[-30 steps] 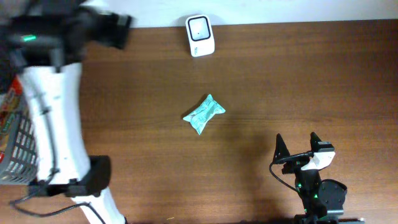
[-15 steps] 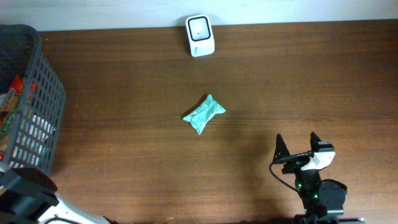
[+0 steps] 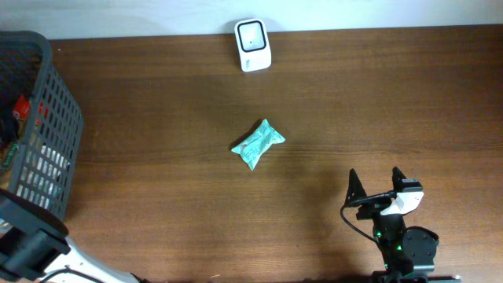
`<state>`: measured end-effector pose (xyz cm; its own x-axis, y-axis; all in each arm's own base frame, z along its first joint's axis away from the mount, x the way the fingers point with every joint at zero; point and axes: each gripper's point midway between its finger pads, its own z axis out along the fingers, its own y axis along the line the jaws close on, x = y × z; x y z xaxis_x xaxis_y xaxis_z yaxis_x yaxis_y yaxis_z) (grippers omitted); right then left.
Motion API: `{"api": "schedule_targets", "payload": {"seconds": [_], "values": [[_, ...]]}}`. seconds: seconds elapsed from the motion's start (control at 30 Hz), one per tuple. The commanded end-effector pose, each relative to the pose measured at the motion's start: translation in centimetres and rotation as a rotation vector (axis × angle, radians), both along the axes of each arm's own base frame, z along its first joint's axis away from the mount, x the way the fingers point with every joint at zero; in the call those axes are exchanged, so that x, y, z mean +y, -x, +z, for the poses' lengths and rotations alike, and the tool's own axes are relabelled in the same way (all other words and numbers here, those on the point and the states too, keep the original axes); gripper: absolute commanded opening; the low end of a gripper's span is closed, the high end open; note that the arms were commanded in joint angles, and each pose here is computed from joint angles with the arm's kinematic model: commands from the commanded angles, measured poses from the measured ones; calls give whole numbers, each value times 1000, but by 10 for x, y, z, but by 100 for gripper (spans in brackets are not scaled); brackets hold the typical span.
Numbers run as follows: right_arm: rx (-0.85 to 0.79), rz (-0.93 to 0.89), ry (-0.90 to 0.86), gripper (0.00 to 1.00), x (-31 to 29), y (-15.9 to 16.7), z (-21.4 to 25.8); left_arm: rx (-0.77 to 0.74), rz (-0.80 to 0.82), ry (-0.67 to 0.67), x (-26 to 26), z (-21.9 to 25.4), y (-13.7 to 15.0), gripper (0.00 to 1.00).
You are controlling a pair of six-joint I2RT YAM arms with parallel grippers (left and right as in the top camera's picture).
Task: Scan the item barcode
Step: 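Reach the left gripper into the basket and grasp the San Remo pasta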
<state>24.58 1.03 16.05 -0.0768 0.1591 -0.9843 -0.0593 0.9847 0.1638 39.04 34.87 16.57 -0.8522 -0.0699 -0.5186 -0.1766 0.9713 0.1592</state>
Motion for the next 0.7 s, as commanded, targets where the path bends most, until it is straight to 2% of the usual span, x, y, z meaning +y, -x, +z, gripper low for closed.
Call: {"api": "schedule_targets", "payload": {"seconds": [0.0, 0.13, 0.43, 0.47, 0.5, 0.6, 0.63, 0.67], "values": [[3, -6, -8, 99, -2, 0, -2, 75, -64, 28, -1, -42, -2, 99], [3, -6, -8, 99, -2, 0, -2, 133, -105, 42, -3, -76, -6, 99], [3, -6, -8, 99, -2, 0, -2, 216, -63, -5, 22, -133, -7, 98], [3, -6, -8, 99, -2, 0, -2, 213, -64, -4, 22, -137, -9, 90], [3, -6, -8, 99, -2, 0, -2, 199, -68, -2, 22, -137, -12, 77], [3, -6, -8, 99, -2, 0, -2, 142, -91, 22, 17, -132, -22, 29], [3, -6, -8, 99, -2, 0, -2, 139, -84, 24, 18, -131, -23, 17], [3, -6, -8, 99, -2, 0, -2, 129, -62, 29, 19, -128, -24, 11]]}}
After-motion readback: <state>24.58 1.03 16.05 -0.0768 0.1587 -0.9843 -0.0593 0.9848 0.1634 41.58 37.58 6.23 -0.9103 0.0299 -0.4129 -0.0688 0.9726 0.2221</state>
